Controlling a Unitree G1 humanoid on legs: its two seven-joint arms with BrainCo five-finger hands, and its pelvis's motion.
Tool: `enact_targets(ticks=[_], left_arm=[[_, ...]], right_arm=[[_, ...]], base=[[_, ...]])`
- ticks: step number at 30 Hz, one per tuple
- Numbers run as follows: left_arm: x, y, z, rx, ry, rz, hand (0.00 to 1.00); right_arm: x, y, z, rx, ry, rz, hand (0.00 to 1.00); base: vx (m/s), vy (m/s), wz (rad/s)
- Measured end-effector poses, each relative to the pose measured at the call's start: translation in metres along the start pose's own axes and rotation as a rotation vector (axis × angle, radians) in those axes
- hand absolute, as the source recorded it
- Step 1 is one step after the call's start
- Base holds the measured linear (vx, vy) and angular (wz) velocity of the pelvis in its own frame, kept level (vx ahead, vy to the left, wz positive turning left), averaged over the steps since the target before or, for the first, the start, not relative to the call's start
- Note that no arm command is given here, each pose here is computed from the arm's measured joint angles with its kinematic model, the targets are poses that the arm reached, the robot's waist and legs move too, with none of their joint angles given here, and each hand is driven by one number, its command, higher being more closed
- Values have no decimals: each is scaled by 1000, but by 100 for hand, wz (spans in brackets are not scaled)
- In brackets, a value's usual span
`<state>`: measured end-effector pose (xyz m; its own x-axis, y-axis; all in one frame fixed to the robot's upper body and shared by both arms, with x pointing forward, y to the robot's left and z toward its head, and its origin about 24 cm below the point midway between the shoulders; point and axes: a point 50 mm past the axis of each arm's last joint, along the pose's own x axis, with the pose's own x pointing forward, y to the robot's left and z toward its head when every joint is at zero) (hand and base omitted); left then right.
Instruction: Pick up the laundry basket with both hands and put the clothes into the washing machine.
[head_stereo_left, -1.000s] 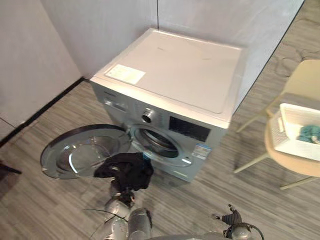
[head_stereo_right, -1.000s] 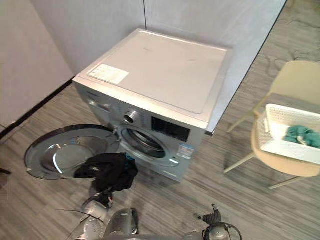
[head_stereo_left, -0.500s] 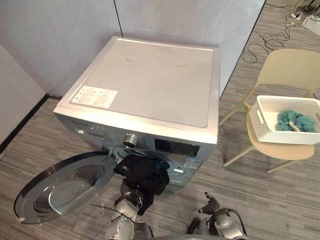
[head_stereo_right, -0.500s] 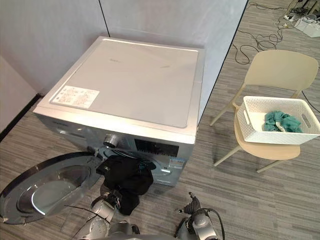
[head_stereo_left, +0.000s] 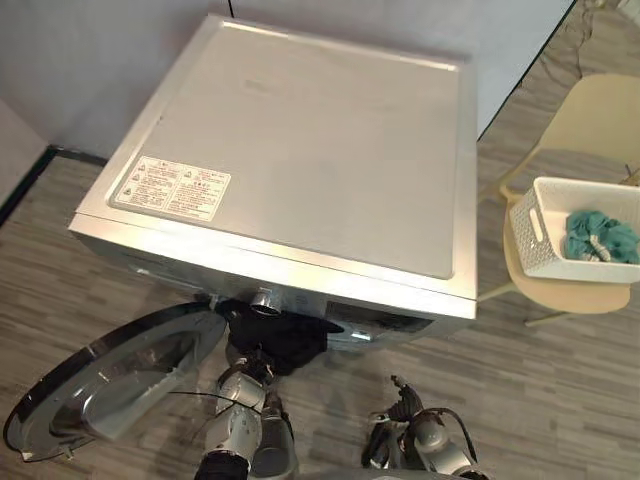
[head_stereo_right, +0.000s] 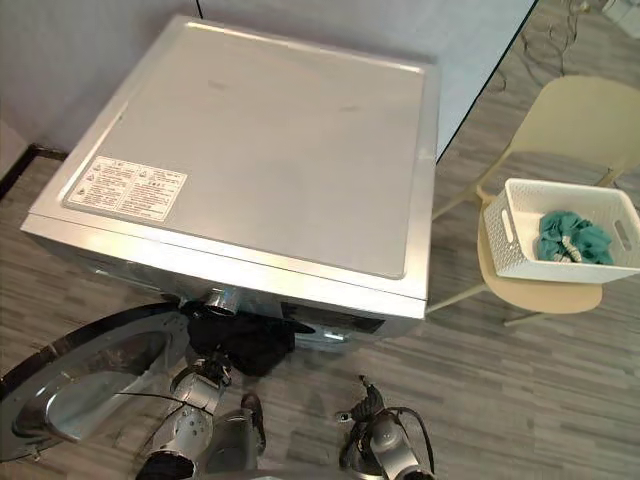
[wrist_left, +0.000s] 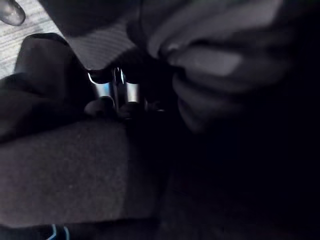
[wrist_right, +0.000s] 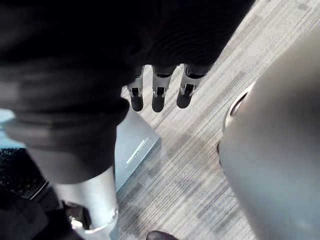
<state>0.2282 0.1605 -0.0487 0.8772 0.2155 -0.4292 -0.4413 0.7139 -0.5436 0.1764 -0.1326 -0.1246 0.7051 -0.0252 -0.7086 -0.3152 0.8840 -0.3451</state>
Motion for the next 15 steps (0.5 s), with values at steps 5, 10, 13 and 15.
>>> enact_targets(ticks=[5, 10, 13, 15], left_arm=[[21, -64, 29, -21, -95, -173, 100], [32, -123, 60, -110, -179, -253, 100], [17, -157, 101, -231, -341, -356, 100], [7, -176, 121, -269, -411, -420, 100]], right_arm=[[12, -14, 61, -47, -190, -47, 0], [9, -18, 102, 12, -328, -89, 0], [-9, -8, 137, 79, -511, -75, 0], [-19, -8, 148, 127, -582, -72, 0]], base=[[-129, 41, -2], [-172, 19, 4], [-245, 14, 15], [-291, -10, 13]])
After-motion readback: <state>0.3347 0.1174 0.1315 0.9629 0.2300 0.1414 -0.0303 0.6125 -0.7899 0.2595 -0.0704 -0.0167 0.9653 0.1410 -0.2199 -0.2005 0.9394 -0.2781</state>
